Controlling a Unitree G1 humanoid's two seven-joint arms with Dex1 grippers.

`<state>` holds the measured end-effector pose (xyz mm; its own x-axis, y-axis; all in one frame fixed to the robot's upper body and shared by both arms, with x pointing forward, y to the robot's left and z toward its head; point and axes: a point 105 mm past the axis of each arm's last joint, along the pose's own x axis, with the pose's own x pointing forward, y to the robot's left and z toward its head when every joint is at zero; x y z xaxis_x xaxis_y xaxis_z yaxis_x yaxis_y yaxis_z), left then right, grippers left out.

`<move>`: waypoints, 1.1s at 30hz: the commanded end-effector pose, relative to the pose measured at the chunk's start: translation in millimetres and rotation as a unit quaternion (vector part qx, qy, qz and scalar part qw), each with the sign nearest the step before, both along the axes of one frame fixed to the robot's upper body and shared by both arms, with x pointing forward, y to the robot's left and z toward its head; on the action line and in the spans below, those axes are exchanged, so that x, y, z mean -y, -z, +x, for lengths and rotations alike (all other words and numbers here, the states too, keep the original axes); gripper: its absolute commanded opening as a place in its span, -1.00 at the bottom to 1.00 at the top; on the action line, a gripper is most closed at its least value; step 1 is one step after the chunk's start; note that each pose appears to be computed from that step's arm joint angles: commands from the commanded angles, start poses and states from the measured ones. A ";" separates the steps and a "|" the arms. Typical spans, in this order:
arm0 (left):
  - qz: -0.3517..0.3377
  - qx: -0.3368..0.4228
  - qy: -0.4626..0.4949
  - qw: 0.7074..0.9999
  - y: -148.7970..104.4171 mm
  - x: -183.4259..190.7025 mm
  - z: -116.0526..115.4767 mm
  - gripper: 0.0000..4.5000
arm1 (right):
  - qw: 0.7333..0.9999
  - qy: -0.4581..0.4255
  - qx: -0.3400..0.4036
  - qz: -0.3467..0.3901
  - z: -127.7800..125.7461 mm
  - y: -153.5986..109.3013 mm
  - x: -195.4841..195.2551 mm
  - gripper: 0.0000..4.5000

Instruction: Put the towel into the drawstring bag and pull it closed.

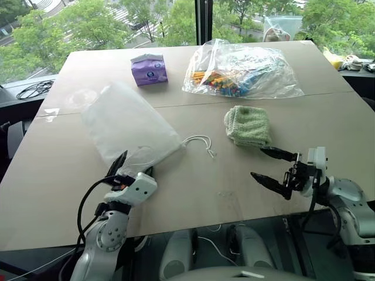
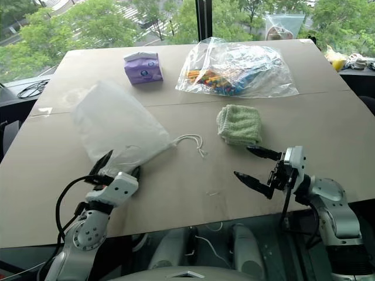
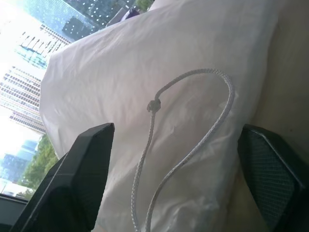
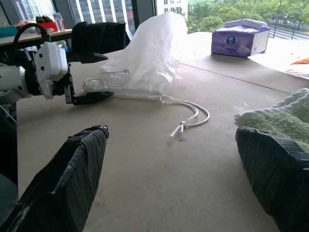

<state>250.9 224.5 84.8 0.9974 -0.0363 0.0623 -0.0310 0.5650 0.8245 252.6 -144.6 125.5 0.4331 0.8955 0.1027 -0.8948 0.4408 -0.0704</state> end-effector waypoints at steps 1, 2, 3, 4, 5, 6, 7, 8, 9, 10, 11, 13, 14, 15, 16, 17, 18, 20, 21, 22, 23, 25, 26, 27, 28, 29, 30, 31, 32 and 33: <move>0.024 0.038 -0.018 0.999 -15.8 -9.0 1.1 0.00 | 1.000 0.005 0.021 0.007 -0.5 -7.1 -0.2 1.00; 0.030 0.042 -0.019 0.998 -17.6 -9.7 1.5 -0.22 | 1.000 0.006 0.022 0.008 -0.4 -7.3 -0.2 1.00; 0.035 0.046 -0.020 0.998 -19.2 -10.6 2.0 -0.43 | 1.000 0.007 0.022 0.009 -0.2 -7.4 -0.3 1.00; 0.038 0.049 -0.021 0.998 -20.6 -11.5 2.6 -0.64 | 1.000 0.008 0.023 0.010 0.1 -7.4 -0.3 1.00; 0.040 0.052 -0.021 0.998 -21.7 -12.2 3.2 -0.82 | 1.000 0.010 0.023 0.010 0.6 -7.4 -0.1 1.00; 0.042 0.056 -0.022 0.997 -23.9 -13.7 4.3 -0.99 | 1.000 0.013 0.025 0.012 1.4 -7.8 0.6 1.00; 0.044 0.061 -0.023 0.997 -26.1 -15.1 5.5 -0.99 | 0.999 0.015 0.026 0.014 2.1 -8.2 1.0 1.00; 0.046 0.066 -0.025 0.996 -28.7 -16.2 6.7 -0.99 | 0.999 0.017 0.027 0.015 2.7 -8.6 1.2 1.00; 0.045 0.071 -0.026 0.996 -31.6 -17.0 8.2 -0.99 | 0.999 0.019 0.028 0.017 3.4 -9.0 1.2 1.00; 0.041 0.074 -0.027 0.996 -34.3 -17.6 10.0 -0.99 | 0.999 0.021 0.029 0.017 4.5 -9.3 1.1 1.00; 0.035 0.078 -0.028 0.996 -37.2 -18.1 11.8 -0.99 | 0.999 0.026 0.031 0.017 5.9 -9.7 0.9 1.00; 0.013 0.086 -0.037 0.995 -45.9 -20.5 17.0 -0.99 | 0.999 0.031 0.037 0.015 9.2 -12.1 -1.2 1.00; 0.003 0.093 -0.042 0.995 -52.1 -22.1 20.3 -0.99 | 0.998 0.043 0.039 0.009 13.5 -12.7 -1.8 1.00; -0.010 0.102 -0.054 0.993 -59.4 -24.9 23.7 -0.99 | 0.997 0.065 0.046 -0.005 20.9 -13.5 -2.1 1.00; -0.025 0.111 -0.059 0.992 -66.7 -26.2 27.3 -0.99 | 0.993 0.098 0.064 -0.024 30.4 -15.8 -2.0 1.00; -0.042 0.121 -0.059 0.990 -74.7 -26.3 31.1 -0.99 | 0.984 0.147 0.086 -0.052 43.8 -17.4 0.9 1.00; -0.056 0.128 -0.059 0.988 -80.5 -25.9 33.9 -0.99 | 0.974 0.188 0.102 -0.076 54.9 -18.7 3.7 1.00; -0.091 0.134 -0.067 0.985 -88.6 -26.7 37.9 -0.99 | 0.961 0.229 0.118 -0.103 67.5 -20.4 4.4 1.00; -0.124 0.135 -0.078 0.980 -93.2 -28.2 40.2 -0.99 | 0.958 0.236 0.123 -0.107 71.4 -22.8 1.2 1.00; -0.150 0.137 -0.084 0.976 -98.7 -27.6 42.7 -0.99 | 0.958 0.236 0.125 -0.106 73.8 -25.0 -3.5 1.00; -0.165 0.138 -0.087 0.973 -102.4 -26.8 44.3 -0.99 | 0.958 0.236 0.125 -0.106 75.3 -26.4 -6.6 1.00; -0.186 0.135 -0.077 0.970 -110.3 -20.7 49.3 -0.99 | 0.962 0.223 0.126 -0.098 75.5 -28.1 -12.8 1.00; -0.194 0.132 -0.074 0.969 -113.0 -18.4 51.3 -0.99 | 0.962 0.223 0.125 -0.095 75.9 -28.1 -13.4 1.00; -0.204 0.127 -0.071 0.968 -114.7 -16.8 53.1 -0.99 | 0.962 0.223 0.124 -0.095 76.3 -27.1 -13.5 1.00; -0.212 0.123 -0.072 0.967 -115.3 -16.5 54.3 -0.99 | 0.962 0.223 0.123 -0.097 76.6 -26.0 -13.3 1.00; -0.215 0.120 -0.072 0.966 -116.2 -16.7 55.2 -0.99 | 0.962 0.224 0.123 -0.098 76.9 -25.3 -13.0 1.00; -0.216 0.118 -0.073 0.967 -117.6 -16.8 55.9 -0.99 | 0.962 0.225 0.123 -0.099 77.4 -25.3 -12.5 1.00; -0.216 0.117 -0.073 0.967 -119.3 -17.0 56.8 -0.99 | 0.960 0.233 0.118 -0.096 79.3 -25.7 -10.6 1.00; -0.217 0.116 -0.074 0.967 -120.7 -17.2 57.8 -0.99 | 0.958 0.248 0.111 -0.093 82.5 -25.9 -7.1 1.00; -0.219 0.115 -0.076 0.966 -122.7 -17.4 59.0 -0.99 | 0.953 0.273 0.091 -0.091 88.1 -23.7 -0.8 1.00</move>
<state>312.9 244.4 188.8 0.9581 0.1979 0.2070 -0.2750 0.8381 0.4711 333.0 -133.6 139.2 0.7862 0.6152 0.0584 -0.5630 0.7521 -0.3426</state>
